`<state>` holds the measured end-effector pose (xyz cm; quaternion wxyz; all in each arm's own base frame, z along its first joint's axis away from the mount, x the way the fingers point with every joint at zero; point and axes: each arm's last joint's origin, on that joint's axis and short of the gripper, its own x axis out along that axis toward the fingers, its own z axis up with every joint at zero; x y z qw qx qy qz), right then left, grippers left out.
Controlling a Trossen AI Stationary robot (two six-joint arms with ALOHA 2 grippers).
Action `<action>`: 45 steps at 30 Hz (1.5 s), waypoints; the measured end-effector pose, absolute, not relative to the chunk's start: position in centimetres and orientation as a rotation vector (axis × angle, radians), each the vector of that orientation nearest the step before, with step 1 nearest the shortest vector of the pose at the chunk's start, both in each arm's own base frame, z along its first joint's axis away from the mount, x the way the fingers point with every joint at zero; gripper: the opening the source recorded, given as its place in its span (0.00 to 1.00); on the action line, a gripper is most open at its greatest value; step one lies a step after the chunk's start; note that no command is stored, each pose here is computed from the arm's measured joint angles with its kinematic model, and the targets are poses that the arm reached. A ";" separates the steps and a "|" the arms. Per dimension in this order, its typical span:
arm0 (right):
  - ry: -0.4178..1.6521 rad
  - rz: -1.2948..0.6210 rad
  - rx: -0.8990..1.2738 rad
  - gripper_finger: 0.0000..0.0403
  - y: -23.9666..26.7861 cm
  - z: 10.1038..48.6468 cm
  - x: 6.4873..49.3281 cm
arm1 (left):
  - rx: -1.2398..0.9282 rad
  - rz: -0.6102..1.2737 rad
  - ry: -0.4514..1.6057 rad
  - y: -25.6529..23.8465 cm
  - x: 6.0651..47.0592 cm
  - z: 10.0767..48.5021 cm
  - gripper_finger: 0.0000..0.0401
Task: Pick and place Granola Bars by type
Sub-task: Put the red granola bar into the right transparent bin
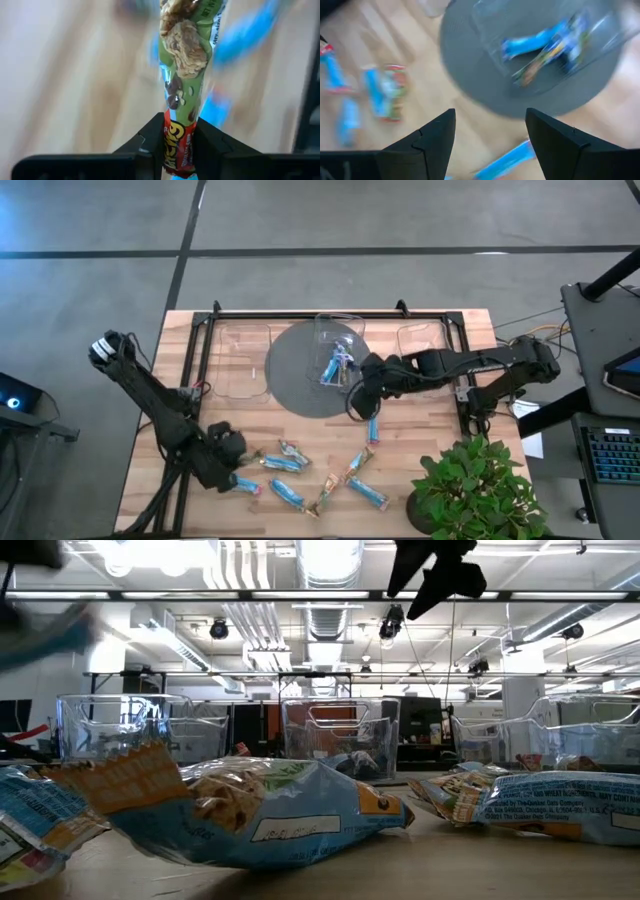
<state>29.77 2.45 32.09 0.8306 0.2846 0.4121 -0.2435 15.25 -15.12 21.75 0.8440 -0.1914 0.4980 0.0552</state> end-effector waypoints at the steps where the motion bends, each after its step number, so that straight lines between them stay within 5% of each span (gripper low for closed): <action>1: 0.874 -0.497 0.675 0.57 2.2 32.1 29.9 | -0.362 0.144 0.997 -14.9 15.6 22.6 0.15; 8: 0.688 -0.216 0.945 0.57 0.9 33.8 32.3 | -0.024 0.253 0.873 -11.7 20.4 25.9 0.15; 17: 0.657 -0.233 1.025 0.57 0.8 33.8 32.7 | 0.191 0.355 0.749 -6.9 26.1 27.3 0.15; 45: 0.670 -0.290 1.057 0.67 1.0 31.1 35.4 | 0.256 0.354 0.660 -5.2 31.0 28.9 0.15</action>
